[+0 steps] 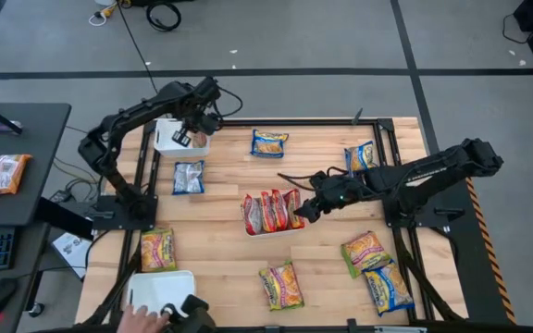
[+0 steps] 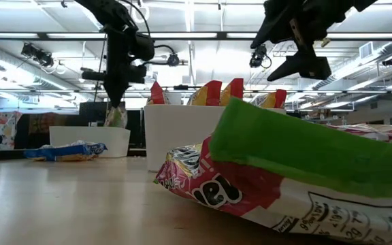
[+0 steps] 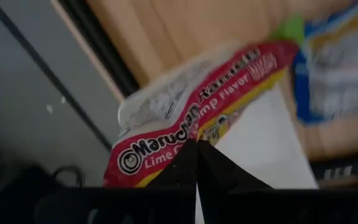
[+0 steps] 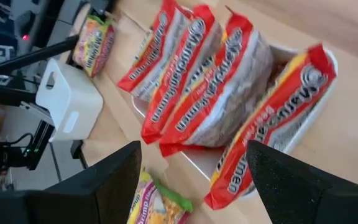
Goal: Sort Maruchan noodles
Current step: Put the green noodle pack into the top white bin
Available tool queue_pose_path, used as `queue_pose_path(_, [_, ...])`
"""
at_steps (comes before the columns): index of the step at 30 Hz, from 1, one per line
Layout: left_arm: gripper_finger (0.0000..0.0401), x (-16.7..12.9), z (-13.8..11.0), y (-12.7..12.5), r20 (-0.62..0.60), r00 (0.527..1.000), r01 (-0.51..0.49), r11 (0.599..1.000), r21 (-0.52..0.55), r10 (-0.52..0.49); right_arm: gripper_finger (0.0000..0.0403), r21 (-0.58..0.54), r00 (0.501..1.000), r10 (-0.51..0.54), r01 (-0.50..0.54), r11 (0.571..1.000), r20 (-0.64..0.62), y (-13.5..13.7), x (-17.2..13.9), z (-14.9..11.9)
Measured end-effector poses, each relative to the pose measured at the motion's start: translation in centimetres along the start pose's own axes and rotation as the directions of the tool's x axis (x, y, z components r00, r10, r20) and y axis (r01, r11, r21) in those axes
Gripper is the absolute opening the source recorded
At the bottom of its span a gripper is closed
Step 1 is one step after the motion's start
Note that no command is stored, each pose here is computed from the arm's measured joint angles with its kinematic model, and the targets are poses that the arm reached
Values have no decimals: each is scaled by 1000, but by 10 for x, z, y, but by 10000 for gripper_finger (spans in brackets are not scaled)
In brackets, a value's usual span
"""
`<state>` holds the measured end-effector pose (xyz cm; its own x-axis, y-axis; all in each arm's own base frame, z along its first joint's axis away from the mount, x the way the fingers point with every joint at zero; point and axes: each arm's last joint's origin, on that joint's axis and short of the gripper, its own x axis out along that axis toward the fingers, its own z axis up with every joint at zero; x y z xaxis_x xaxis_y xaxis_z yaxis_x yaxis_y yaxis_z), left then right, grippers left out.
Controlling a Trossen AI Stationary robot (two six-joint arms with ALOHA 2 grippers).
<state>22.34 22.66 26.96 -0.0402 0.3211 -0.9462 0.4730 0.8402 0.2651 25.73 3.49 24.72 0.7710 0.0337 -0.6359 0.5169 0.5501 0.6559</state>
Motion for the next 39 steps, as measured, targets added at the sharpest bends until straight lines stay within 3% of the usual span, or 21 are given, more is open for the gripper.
queue_pose_path(6, [4,16,18,-10,32,997,69,997,46,-71,291,-52,998,28,-25,998,54,-2,-12,13])
queue_pose_path(14, [4,24,27,-14,45,997,52,997,64,-55,289,-72,990,41,-31,997,137,-8,-29,31])
queue_pose_path(21, [20,25,27,-10,56,998,19,998,-63,-15,289,-77,987,15,-2,997,162,-15,-35,39])
queue_pose_path(28, [66,23,28,-9,63,998,9,987,-160,1,289,-82,988,17,-4,997,151,-16,-35,40])
queue_pose_path(32, [103,12,27,-12,78,997,-15,980,-199,31,288,-82,987,16,-3,997,161,-16,-37,41])
queue_pose_path(39, [153,-37,33,-33,117,981,-123,958,-259,158,271,-179,975,33,8,984,221,-14,-52,40])
